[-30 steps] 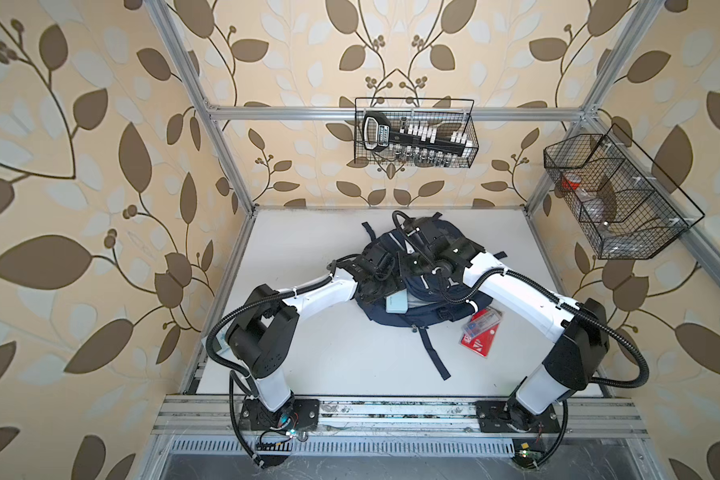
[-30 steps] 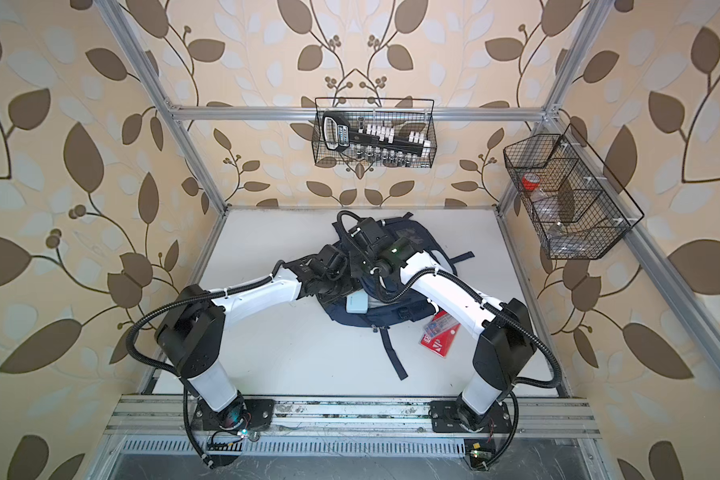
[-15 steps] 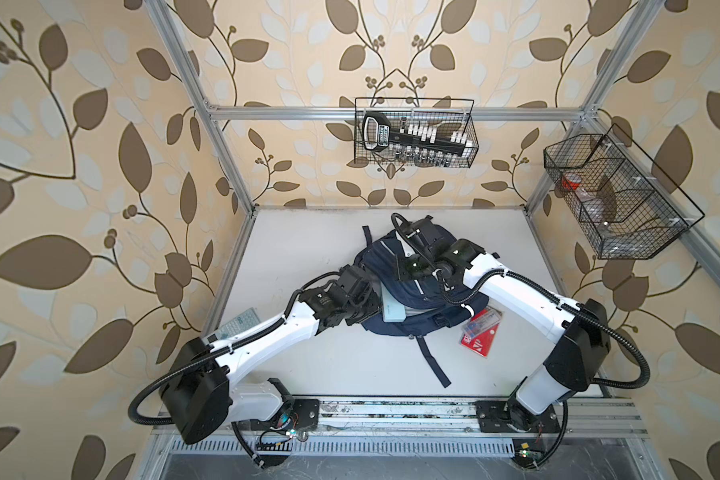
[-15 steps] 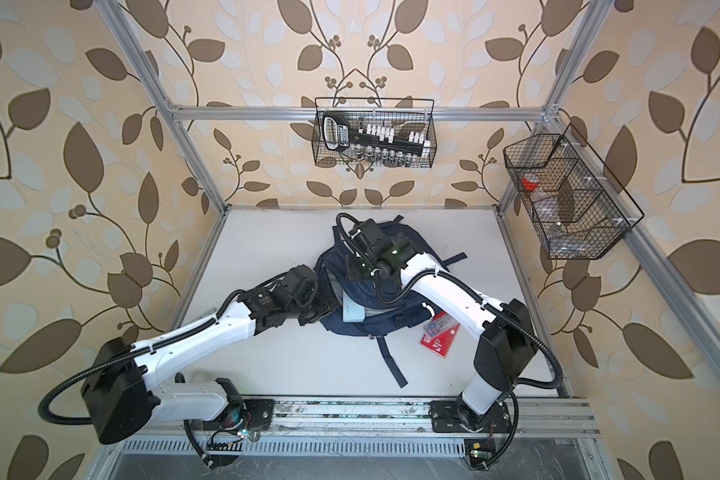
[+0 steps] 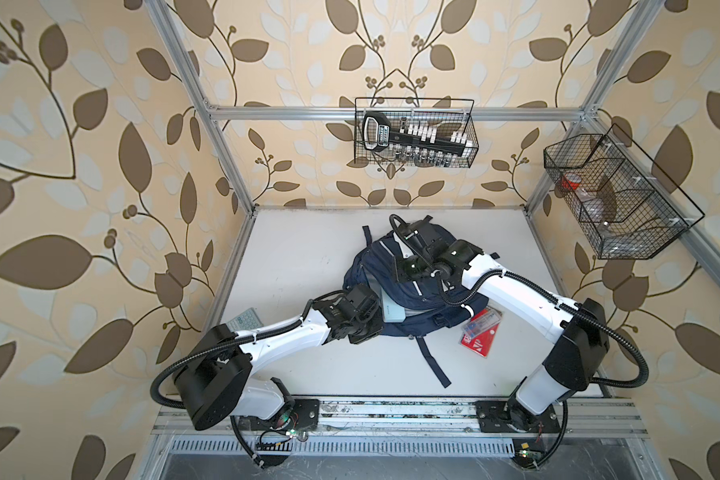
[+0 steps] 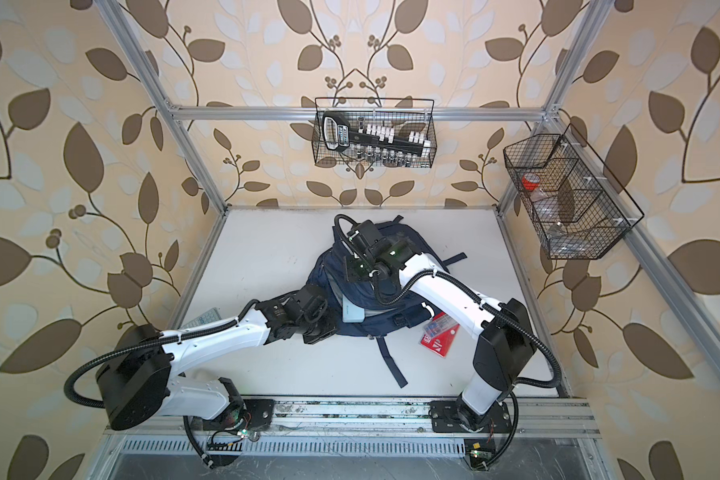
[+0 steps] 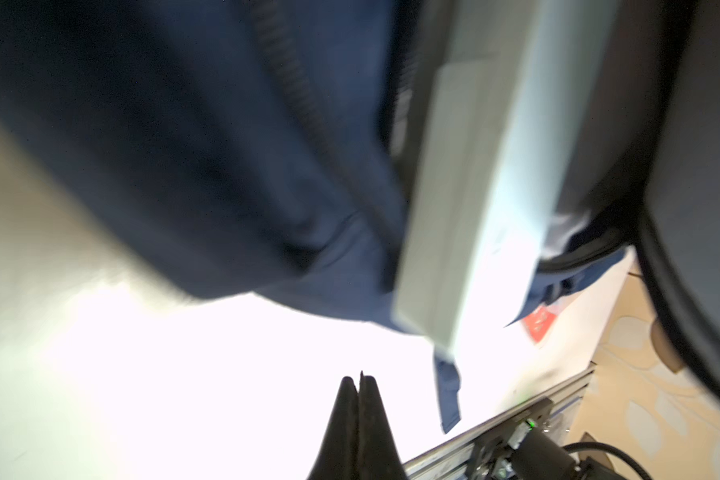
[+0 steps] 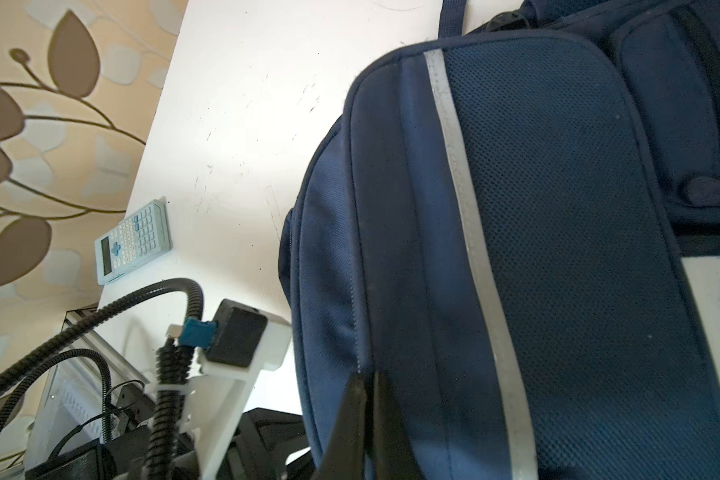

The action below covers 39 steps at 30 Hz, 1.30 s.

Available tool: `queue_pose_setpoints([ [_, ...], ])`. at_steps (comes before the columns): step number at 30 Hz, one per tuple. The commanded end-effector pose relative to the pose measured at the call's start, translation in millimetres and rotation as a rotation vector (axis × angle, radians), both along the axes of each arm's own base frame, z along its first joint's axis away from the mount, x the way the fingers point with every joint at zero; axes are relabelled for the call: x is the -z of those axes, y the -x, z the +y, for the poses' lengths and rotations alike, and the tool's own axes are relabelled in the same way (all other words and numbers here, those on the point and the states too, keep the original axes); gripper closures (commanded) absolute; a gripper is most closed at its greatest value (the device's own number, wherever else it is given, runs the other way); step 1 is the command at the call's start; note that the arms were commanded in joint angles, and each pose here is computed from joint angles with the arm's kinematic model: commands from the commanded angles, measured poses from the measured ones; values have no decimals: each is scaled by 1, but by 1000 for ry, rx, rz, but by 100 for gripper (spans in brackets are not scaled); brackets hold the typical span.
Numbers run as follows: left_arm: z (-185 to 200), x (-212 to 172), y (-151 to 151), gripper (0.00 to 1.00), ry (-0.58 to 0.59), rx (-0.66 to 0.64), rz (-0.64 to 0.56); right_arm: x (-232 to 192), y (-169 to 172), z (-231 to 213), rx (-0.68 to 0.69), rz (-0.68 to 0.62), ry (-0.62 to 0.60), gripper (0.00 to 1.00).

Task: Pack the student bag
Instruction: 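Push the ruler down into the main compartment with the left gripper, then open the left gripper and withdraw it from the bag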

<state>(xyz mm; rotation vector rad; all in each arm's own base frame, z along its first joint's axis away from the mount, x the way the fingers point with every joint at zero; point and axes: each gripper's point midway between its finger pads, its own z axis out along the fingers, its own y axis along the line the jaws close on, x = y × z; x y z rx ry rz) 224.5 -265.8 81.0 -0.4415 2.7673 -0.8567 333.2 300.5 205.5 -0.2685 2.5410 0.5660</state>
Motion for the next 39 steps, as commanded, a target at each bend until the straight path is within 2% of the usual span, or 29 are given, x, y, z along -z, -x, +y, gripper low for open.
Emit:
queue_pose_setpoints([
  [1,-30,-21,-24,100,77,37,-74,-14,7,17,-36,-22,-71,100],
  [7,-52,-17,-55,100,61,69,-159,-17,8,13,-30,-26,-65,100],
  [10,-68,-22,-66,98,101,101,-203,-15,10,11,-30,-19,-61,100],
  [13,-61,-29,-64,74,110,68,-220,-10,8,6,-19,-10,-48,100],
  [15,-33,-30,-54,59,55,2,-218,-7,4,1,-7,-10,-39,100],
  [22,112,-35,12,40,-357,-210,-139,22,-5,-9,2,9,36,100],
  [23,134,-36,21,28,-421,-247,-131,29,-4,-10,4,21,43,100],
  [24,154,-40,27,2,-456,-291,-123,36,-3,-10,4,28,46,100],
  [25,170,-43,32,1,-475,-330,-109,41,-1,-8,2,34,42,100],
  [26,186,-45,36,1,-483,-376,-96,47,2,-8,-2,44,37,96],
  [29,228,-49,45,1,-476,-553,-46,51,9,-2,-15,52,13,47],
  [30,242,-50,45,1,-470,-623,-28,48,12,1,-23,44,7,37],
  [33,277,-53,45,1,-491,-786,10,34,19,10,-56,8,-9,27],
  [36,304,-56,32,1,-503,-885,66,13,34,20,-102,-31,-44,23],
  [39,352,-60,22,1,-614,-998,123,-4,56,30,-153,-58,-84,21],
])
